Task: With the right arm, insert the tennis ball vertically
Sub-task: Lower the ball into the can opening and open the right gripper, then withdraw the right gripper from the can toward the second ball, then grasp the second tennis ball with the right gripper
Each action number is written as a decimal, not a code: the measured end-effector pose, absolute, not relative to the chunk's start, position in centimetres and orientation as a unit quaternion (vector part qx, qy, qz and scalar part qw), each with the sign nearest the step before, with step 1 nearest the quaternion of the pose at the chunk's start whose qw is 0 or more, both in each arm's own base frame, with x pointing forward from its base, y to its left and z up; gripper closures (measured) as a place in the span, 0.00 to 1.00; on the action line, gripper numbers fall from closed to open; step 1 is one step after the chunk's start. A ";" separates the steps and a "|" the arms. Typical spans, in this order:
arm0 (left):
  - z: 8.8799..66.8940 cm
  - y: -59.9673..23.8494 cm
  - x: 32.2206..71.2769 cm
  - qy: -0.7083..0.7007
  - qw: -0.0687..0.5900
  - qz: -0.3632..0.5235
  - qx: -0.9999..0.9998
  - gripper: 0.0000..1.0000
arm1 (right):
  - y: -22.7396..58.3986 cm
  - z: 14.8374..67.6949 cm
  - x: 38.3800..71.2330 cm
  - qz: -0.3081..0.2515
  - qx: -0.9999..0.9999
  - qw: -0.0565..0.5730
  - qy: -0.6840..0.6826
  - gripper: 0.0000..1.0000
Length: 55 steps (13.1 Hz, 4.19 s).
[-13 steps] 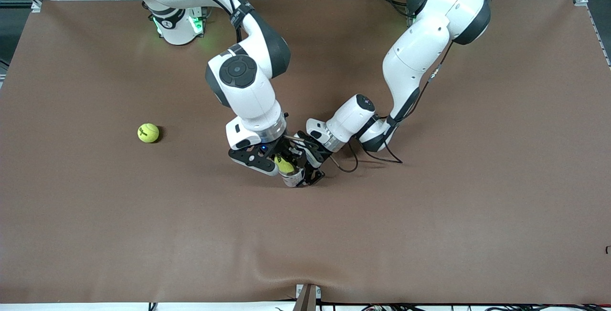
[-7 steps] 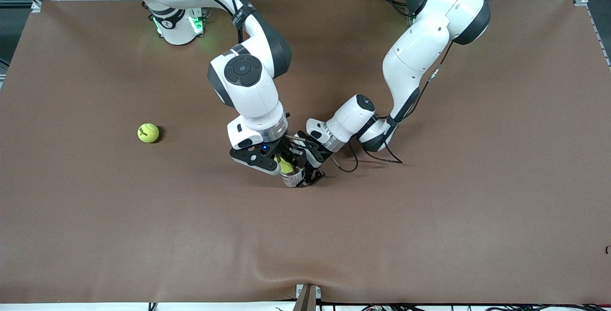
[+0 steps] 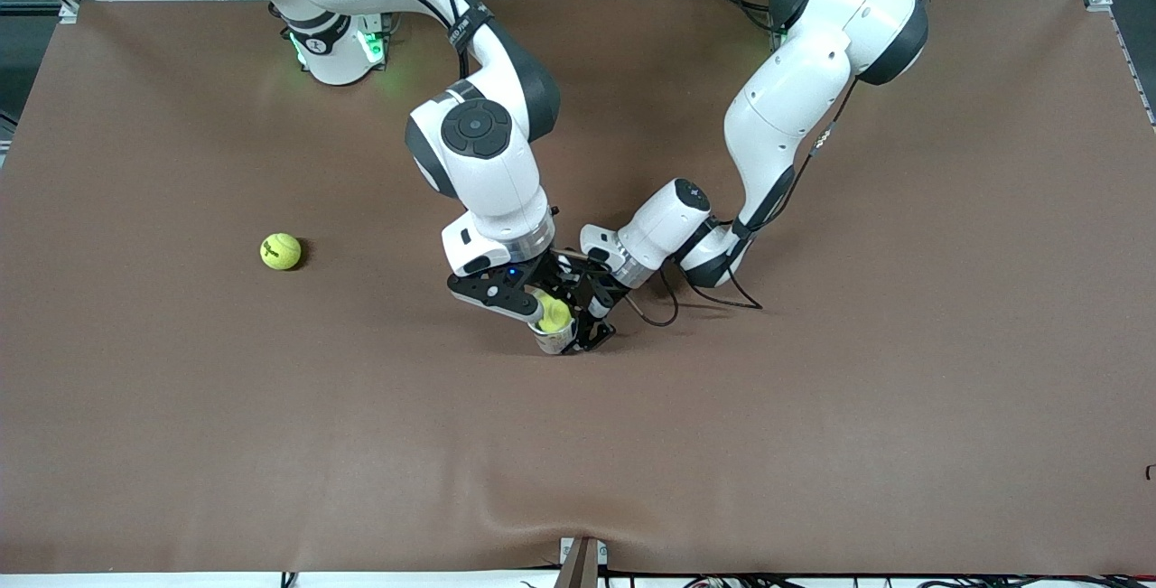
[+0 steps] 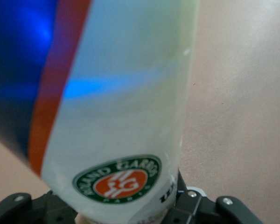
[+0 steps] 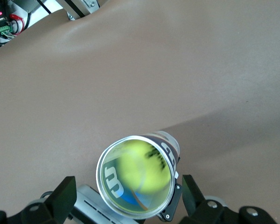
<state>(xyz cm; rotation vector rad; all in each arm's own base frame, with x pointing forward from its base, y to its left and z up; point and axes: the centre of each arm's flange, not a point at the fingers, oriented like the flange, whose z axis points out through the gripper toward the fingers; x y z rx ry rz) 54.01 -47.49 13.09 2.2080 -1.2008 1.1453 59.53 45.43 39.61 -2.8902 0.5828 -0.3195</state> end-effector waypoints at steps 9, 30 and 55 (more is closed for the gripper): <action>13.1 -47.5 54.0 -0.427 0.189 0.407 0.785 0.26 | 33.8 40.3 64.2 -0.063 -0.981 -0.004 0.182 0.00; 13.1 -47.2 54.3 -0.426 0.186 0.409 0.785 0.26 | -3.5 23.8 55.5 0.219 -0.969 -0.044 0.102 0.00; 12.9 -47.0 54.0 -0.425 0.188 0.413 0.783 0.26 | -4.4 20.9 57.5 0.223 -0.969 -0.015 0.101 0.27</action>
